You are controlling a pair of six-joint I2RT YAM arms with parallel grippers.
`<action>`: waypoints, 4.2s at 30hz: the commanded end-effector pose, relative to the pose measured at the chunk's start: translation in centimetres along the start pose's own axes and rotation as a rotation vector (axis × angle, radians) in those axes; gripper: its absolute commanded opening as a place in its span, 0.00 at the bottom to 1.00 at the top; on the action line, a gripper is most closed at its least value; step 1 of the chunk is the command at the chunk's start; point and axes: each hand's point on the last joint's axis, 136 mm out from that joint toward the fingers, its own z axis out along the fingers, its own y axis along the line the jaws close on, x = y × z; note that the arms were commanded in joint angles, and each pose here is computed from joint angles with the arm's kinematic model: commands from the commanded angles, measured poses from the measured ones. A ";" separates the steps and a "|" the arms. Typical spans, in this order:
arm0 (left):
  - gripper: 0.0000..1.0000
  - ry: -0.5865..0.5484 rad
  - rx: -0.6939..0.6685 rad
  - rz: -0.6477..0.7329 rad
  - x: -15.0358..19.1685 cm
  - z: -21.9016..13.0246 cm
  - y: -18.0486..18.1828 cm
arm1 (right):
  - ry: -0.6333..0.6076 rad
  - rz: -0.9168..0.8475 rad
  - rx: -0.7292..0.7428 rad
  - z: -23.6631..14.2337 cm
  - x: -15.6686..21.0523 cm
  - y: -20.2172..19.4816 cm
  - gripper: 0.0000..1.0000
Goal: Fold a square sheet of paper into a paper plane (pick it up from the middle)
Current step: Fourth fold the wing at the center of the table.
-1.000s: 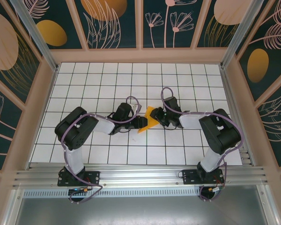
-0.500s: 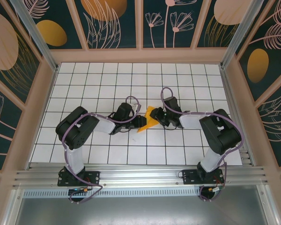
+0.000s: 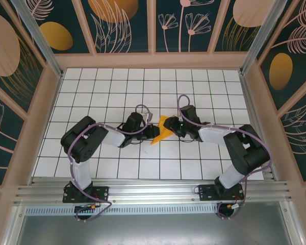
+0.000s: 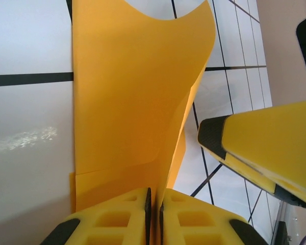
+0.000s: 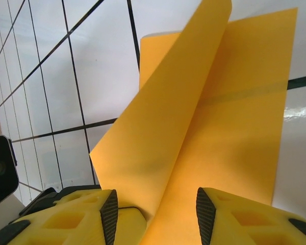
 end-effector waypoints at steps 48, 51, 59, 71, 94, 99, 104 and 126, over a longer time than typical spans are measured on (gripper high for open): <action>0.27 0.035 0.042 -0.082 1.7 -1.4 0.7 | 0.116 0.113 0.326 3.4 2.0 -6.5 0.50; 0.30 0.025 0.069 -0.069 1.4 -1.5 0.1 | 0.108 0.104 0.291 3.4 1.8 -5.9 0.50; 0.39 -0.046 -0.001 0.001 -0.5 -2.8 -0.5 | 0.088 0.083 0.249 2.9 1.5 -5.1 0.51; 0.46 -0.016 -0.142 0.003 0.7 -3.4 1.7 | 0.094 0.077 0.241 2.8 1.7 -5.0 0.51; 0.40 0.067 -0.036 0.052 0.5 0.5 -0.3 | 0.091 0.073 0.189 2.5 1.8 -4.1 0.51; 0.37 0.072 -0.010 0.061 0.3 1.1 -0.7 | 0.073 0.062 0.161 1.9 1.6 -3.5 0.51; 0.35 0.079 -0.001 0.068 0.3 1.6 -0.8 | 0.077 0.046 0.126 1.8 1.6 -2.7 0.51; 0.19 0.051 0.038 0.263 -0.6 1.4 -2.2 | -0.028 -0.036 -0.003 -1.3 0.1 -0.1 0.49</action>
